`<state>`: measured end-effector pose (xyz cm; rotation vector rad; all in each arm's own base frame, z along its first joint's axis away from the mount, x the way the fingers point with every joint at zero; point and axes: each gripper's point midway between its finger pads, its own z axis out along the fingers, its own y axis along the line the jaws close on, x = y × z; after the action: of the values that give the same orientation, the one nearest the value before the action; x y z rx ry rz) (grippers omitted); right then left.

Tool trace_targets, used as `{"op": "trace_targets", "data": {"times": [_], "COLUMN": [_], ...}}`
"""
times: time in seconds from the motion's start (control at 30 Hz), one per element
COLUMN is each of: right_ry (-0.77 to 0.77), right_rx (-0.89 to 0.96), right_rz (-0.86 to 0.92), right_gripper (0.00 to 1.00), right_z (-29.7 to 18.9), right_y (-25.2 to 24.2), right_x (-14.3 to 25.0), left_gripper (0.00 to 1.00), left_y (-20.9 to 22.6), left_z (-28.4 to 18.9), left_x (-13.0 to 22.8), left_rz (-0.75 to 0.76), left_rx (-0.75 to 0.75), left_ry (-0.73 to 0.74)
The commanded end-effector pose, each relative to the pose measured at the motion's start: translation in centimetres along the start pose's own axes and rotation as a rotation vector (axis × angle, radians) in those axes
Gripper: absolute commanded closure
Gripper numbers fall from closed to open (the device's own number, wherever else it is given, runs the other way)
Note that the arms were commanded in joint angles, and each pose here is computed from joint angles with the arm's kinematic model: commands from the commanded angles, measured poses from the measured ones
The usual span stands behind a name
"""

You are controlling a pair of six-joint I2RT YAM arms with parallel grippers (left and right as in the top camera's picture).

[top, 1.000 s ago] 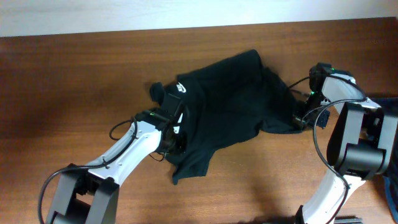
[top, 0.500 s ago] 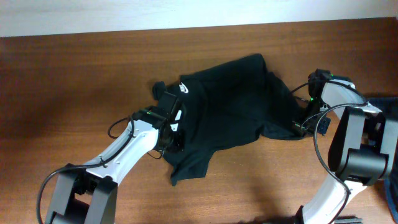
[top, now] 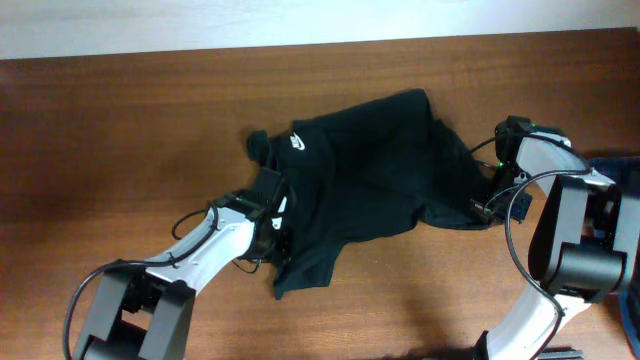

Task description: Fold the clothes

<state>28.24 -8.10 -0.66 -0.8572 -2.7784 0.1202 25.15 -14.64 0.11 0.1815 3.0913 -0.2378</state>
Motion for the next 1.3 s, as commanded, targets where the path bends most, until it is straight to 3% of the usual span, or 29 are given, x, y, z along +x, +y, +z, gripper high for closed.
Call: {"op": "trace_targets", "data": {"times": [0.0, 0.07, 0.2, 0.63, 0.87, 1.03, 1.27], "right_ry": [0.172, 0.182, 0.204, 0.254, 0.284, 0.292, 0.321], "right_rx": [0.091, 0.096, 0.104, 0.123, 0.134, 0.129, 0.130], "right_rz": [-0.001, -0.002, -0.008, -0.012, -0.014, -0.013, -0.006], "right_gripper": [0.96, 0.96, 0.96, 0.96, 0.96, 0.96, 0.96], "right_z": [4.6, 4.6, 4.4, 4.7, 5.4, 5.6, 6.2], "right_y": [-1.5, -1.6, -1.8, -2.4, -2.8, -2.7, -2.9], "right_x": [3.6, 3.8, 4.3, 5.8, 7.1, 7.4, 8.5], "left_gripper": [0.72, 0.75, 0.90, 0.83, 0.82, 0.85, 0.85], "left_y": [0.2, 1.1, 2.8, 6.9, 9.6, 10.7, 6.5], "left_z": [0.2, 0.3, 0.4, -0.6, -1.1, -1.0, -0.3], "left_x": [0.0, -0.1, 0.4, 1.9, 2.3, 1.7, 0.6], "left_rz": [-0.012, -0.013, -0.016, -0.014, -0.140, -0.243, -0.271], "left_rx": [-0.002, -0.050, -0.138, -0.360, -0.375, -0.321, -0.027], "left_ry": [-0.010, -0.022, -0.017, 0.024, 0.053, 0.037, 0.043]}}
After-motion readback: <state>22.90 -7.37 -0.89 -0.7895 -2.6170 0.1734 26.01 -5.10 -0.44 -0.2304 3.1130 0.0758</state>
